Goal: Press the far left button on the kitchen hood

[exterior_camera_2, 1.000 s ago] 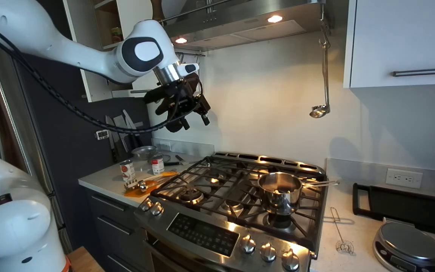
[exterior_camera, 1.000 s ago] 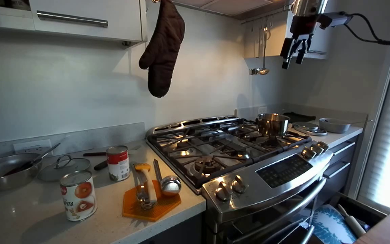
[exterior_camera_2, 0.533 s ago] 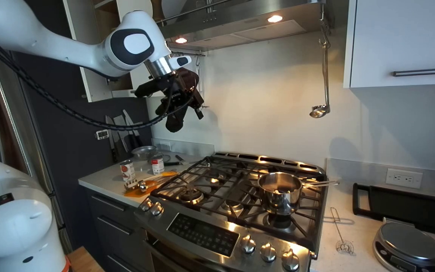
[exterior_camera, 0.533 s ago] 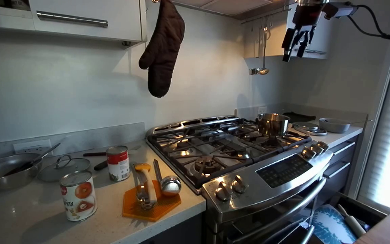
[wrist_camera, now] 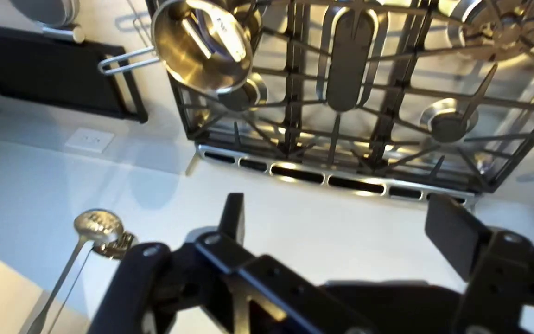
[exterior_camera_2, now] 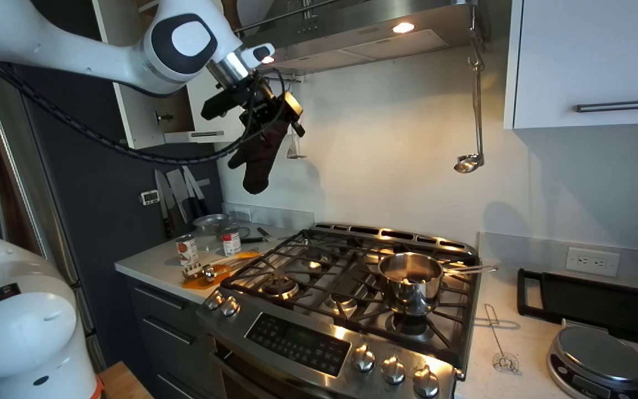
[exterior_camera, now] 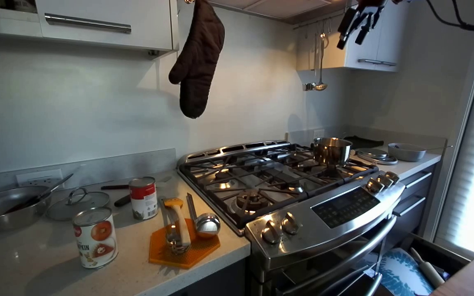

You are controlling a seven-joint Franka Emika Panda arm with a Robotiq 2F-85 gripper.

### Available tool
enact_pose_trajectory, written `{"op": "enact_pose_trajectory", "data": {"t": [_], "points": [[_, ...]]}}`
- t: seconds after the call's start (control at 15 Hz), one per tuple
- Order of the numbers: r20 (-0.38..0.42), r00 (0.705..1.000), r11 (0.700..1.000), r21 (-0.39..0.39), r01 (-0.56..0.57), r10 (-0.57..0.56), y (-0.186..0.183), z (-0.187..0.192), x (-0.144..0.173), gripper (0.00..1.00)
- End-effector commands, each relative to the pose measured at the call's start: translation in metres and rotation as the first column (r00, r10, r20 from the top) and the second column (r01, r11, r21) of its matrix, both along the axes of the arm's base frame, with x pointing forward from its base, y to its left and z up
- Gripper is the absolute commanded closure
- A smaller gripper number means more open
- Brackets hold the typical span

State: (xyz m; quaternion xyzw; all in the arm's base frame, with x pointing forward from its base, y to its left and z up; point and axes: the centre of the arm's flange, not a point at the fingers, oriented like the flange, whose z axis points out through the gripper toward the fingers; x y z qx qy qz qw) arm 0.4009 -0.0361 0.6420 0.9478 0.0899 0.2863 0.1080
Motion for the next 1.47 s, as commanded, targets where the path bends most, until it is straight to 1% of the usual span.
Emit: {"op": "enact_pose_trajectory", "data": {"t": [0.0,0.07,0.13,0.2,0.27,0.33,0.4,0.47,0.53,0.6,0.73,0.87,0.93,1.07,1.2,1.33,1.4], "points": [[0.178,0.984,1.000,0.011,-0.017,0.015,-0.009,0.049,-0.026,0.00],[0.234,0.972,0.999,0.019,-0.035,0.030,-0.010,0.063,-0.034,0.01],[0.303,0.952,0.999,0.014,-0.045,0.039,-0.009,0.075,-0.043,0.25],[0.363,0.931,0.999,0.010,-0.053,0.045,-0.008,0.087,-0.049,0.25],[0.422,0.905,0.998,0.010,-0.062,0.052,-0.007,0.100,-0.056,0.31],[0.480,0.876,0.997,0.018,-0.069,0.052,-0.006,0.111,-0.061,0.39],[0.532,0.846,0.997,0.041,-0.073,0.040,-0.007,0.122,-0.063,0.49],[0.573,0.819,0.995,0.063,-0.082,0.032,-0.007,0.130,-0.064,0.56],[0.603,0.797,0.990,0.094,-0.110,0.032,-0.009,0.137,-0.061,0.62],[0.631,0.775,0.983,0.121,-0.135,0.029,-0.010,0.141,-0.059,0.71],[0.667,0.744,0.965,0.172,-0.197,0.033,-0.012,0.144,-0.049,0.87],[0.681,0.731,0.941,0.231,-0.248,0.026,-0.011,0.138,-0.033,0.99],[0.666,0.745,0.966,0.185,-0.183,0.014,-0.005,0.142,-0.053,0.84],[0.672,0.740,0.952,0.215,-0.216,0.017,-0.003,0.137,-0.042,0.98],[0.669,0.743,0.950,0.221,-0.220,0.016,-0.002,0.134,-0.035,0.99],[0.671,0.741,0.950,0.221,-0.221,0.016,-0.002,0.135,-0.035,1.00],[0.698,0.716,0.958,0.201,-0.203,0.005,-0.002,0.135,-0.032,1.00]]}}
